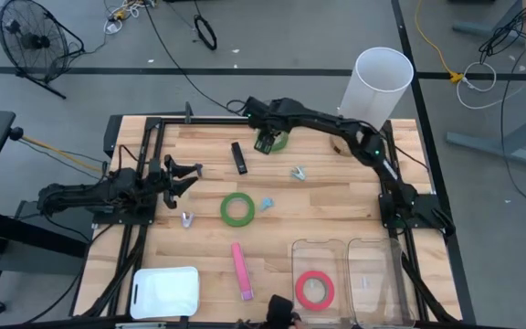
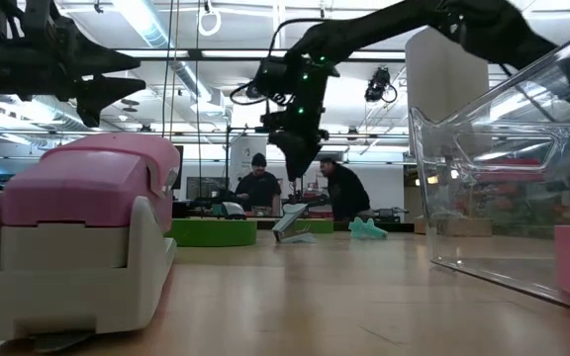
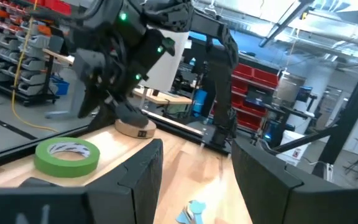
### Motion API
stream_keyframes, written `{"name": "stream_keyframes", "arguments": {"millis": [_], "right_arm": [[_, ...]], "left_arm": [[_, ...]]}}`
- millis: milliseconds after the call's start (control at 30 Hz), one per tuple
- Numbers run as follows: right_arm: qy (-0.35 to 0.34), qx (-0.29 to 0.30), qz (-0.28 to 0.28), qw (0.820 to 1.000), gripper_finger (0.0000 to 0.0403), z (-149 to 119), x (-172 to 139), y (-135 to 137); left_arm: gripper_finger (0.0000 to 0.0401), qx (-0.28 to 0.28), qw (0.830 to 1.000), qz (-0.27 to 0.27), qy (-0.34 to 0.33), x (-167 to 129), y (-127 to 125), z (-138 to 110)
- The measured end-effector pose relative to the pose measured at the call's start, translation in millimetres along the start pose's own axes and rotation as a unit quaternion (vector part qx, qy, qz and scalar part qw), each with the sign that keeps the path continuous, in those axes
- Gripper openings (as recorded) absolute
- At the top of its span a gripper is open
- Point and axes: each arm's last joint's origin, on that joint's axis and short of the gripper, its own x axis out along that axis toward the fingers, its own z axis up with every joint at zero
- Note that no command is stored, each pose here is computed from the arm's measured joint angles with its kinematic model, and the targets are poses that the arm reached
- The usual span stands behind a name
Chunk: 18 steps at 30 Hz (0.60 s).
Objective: Pick and place Stapler, Stapler remover, tape
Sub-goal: Put the top green tape into the left transparent bin
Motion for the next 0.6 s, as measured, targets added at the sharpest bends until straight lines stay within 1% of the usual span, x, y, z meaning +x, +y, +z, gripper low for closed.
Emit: {"name": "stream_keyframes", "arguments": {"millis": [67, 167, 333, 400, 467, 533, 600], "right_arm": [[0.021, -0.018, -0.025, 0.999, 0.0178, 1.2, 6.4, 4.0], [0.032, -0.042, -0.029, 0.998, 0.0178, 1.5, 8.1, 7.7], [0.004, -0.056, -0.037, 0.998, 0.0178, 7.6, -0.4, 15.4], [-0.018, -0.072, -0.038, 0.997, 0.0178, 12.1, -6.1, 19.6], [-0.026, -0.092, -0.038, 0.995, 0.0178, 13.5, -8.5, 23.9], [-0.026, -0.099, -0.033, 0.994, 0.0178, 13.5, -7.9, 26.4], [-0.025, -0.092, -0.015, 0.995, 0.0178, 12.7, -6.3, 28.6]], "left_arm": [[0.0195, 0.0, 1.0, 0.0, 0.0, 0.0, 0.0, -0.1], [0.0195, 0.0, 1.0, 0.0, 0.0, 0.0, 0.0, 0.0], [0.0195, 0.0, 1.0, 0.001, 0.0, 0.0, 0.1, -0.1], [0.0195, 0.0, 1.0, 0.002, 0.0, 0.0, 0.2, -0.1], [0.0195, 0.0, 1.0, 0.002, 0.0, 0.0, 0.2, -0.2], [0.0195, -0.001, 1.0, 0.002, 0.0, 0.0, 0.2, -0.1], [0.0195, 0.0, 1.0, 0.002, 0.0, 0.0, 0.2, -0.1]]}}
